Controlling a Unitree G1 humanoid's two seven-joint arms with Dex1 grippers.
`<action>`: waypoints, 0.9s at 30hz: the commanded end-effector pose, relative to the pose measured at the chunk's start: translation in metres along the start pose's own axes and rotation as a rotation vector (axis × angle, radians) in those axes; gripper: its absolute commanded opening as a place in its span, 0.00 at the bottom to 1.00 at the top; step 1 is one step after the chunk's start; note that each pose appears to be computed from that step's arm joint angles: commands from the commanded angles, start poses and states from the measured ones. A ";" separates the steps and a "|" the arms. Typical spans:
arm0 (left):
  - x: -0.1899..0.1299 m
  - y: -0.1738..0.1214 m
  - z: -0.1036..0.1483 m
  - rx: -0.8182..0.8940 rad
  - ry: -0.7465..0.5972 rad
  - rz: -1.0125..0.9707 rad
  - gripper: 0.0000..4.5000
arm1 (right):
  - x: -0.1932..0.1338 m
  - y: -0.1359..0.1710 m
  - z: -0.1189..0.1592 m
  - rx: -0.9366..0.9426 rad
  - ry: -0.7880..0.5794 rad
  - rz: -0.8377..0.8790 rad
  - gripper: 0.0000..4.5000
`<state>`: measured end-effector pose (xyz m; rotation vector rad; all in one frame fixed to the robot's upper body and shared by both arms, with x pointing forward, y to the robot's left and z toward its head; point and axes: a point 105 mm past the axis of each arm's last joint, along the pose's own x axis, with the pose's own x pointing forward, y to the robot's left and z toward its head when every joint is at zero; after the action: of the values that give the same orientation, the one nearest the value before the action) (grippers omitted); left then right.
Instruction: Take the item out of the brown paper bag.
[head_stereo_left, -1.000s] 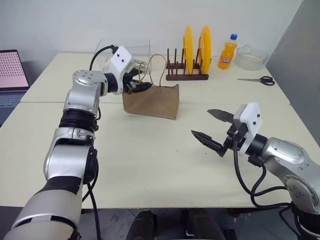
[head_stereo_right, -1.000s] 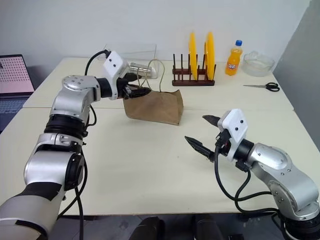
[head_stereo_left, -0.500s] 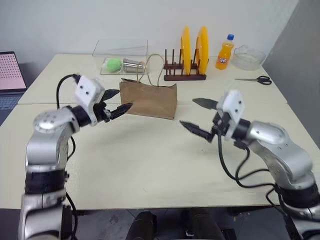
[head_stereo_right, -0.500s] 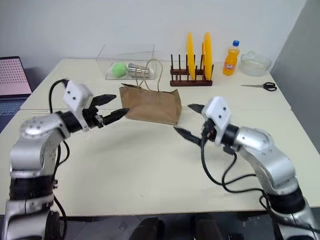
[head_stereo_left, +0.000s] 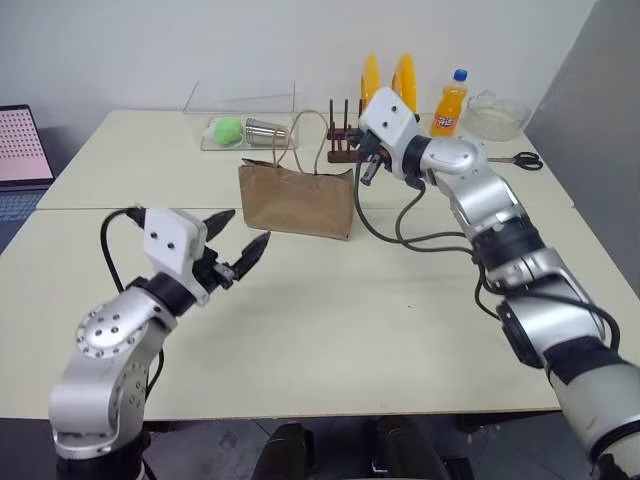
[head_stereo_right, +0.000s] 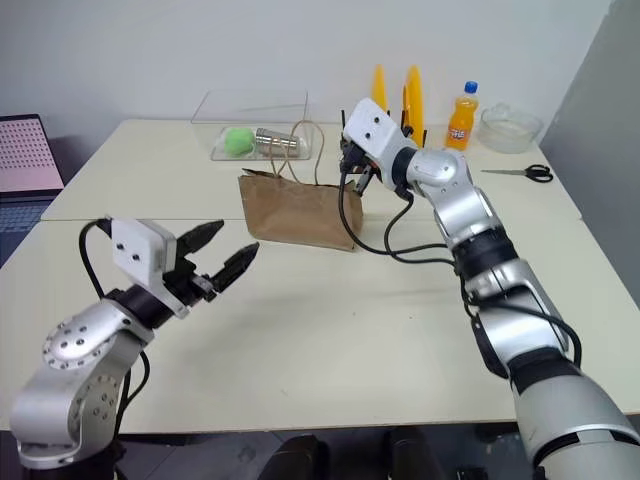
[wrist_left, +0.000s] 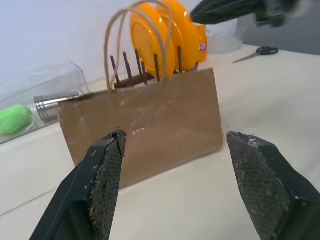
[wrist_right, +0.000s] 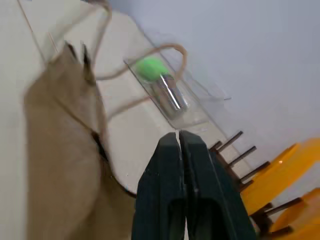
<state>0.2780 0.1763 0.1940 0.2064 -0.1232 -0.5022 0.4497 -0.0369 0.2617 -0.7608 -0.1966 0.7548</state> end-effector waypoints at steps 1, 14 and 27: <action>-0.008 -0.009 0.015 0.027 -0.064 -0.015 0.76 | 0.015 -0.001 0.007 -0.129 0.039 0.001 0.01; -0.019 -0.020 0.012 0.050 -0.002 -0.090 0.76 | 0.036 0.051 0.009 -0.353 0.095 0.256 0.01; -0.034 -0.033 -0.009 0.077 0.093 -0.190 0.76 | -0.007 0.091 0.022 -0.349 -0.166 0.654 0.01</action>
<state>0.2402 0.1699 0.1688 0.2809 0.0023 -0.6414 0.3980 0.0078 0.1981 -1.1270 -0.1416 1.3826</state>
